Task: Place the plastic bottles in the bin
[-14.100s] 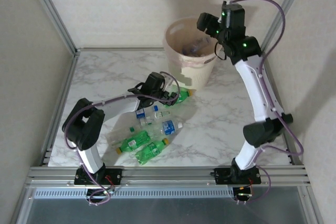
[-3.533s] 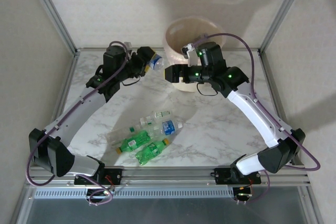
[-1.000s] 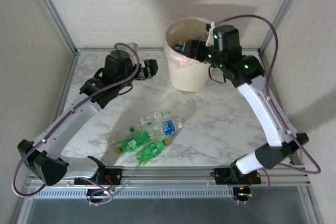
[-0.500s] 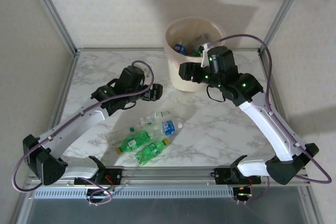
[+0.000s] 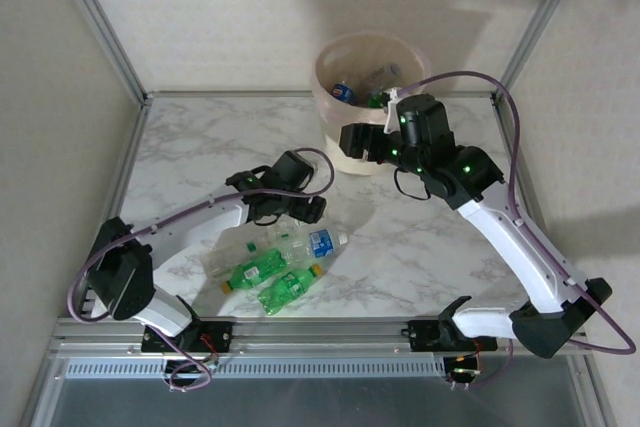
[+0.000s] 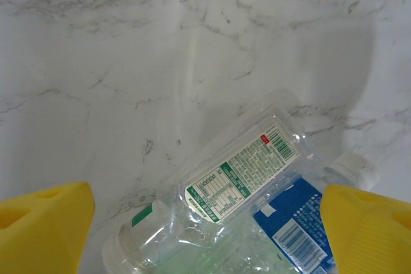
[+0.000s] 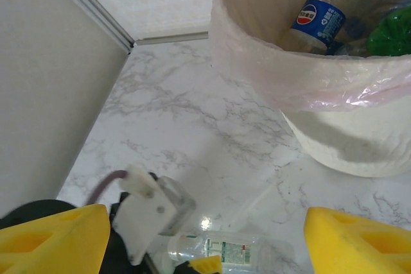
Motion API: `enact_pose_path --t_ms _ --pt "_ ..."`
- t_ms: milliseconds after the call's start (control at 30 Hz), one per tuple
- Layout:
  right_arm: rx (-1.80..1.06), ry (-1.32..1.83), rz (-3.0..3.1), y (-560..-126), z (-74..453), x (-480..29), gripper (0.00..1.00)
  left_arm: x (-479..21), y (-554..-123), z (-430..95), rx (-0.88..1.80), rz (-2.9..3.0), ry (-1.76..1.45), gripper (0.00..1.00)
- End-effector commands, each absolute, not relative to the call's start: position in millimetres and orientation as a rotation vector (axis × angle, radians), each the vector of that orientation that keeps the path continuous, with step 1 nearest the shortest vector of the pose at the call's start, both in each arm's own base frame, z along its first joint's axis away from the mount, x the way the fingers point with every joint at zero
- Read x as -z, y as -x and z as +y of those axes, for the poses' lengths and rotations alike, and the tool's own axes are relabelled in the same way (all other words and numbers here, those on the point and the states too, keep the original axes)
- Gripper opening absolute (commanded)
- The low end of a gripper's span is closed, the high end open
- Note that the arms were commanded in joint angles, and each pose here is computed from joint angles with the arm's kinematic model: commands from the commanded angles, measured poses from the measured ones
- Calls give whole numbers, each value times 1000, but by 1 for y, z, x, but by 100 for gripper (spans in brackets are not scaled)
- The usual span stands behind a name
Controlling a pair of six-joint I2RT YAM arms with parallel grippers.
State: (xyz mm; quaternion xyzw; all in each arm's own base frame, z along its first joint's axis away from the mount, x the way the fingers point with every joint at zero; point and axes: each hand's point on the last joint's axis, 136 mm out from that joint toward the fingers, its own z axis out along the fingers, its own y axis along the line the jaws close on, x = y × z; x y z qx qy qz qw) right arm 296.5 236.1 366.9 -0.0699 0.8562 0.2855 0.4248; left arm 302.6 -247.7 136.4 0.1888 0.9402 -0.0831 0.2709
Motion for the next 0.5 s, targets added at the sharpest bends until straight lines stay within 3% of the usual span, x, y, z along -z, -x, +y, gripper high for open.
enact_pose_path --t_ms 0,467 --pt "-727 144 2109 -291 231 -377 80 -135 -310 -252 177 2506 -561 91" --pt "-736 64 2097 -280 215 -376 83 -95 -310 -260 77 2564 -700 91"
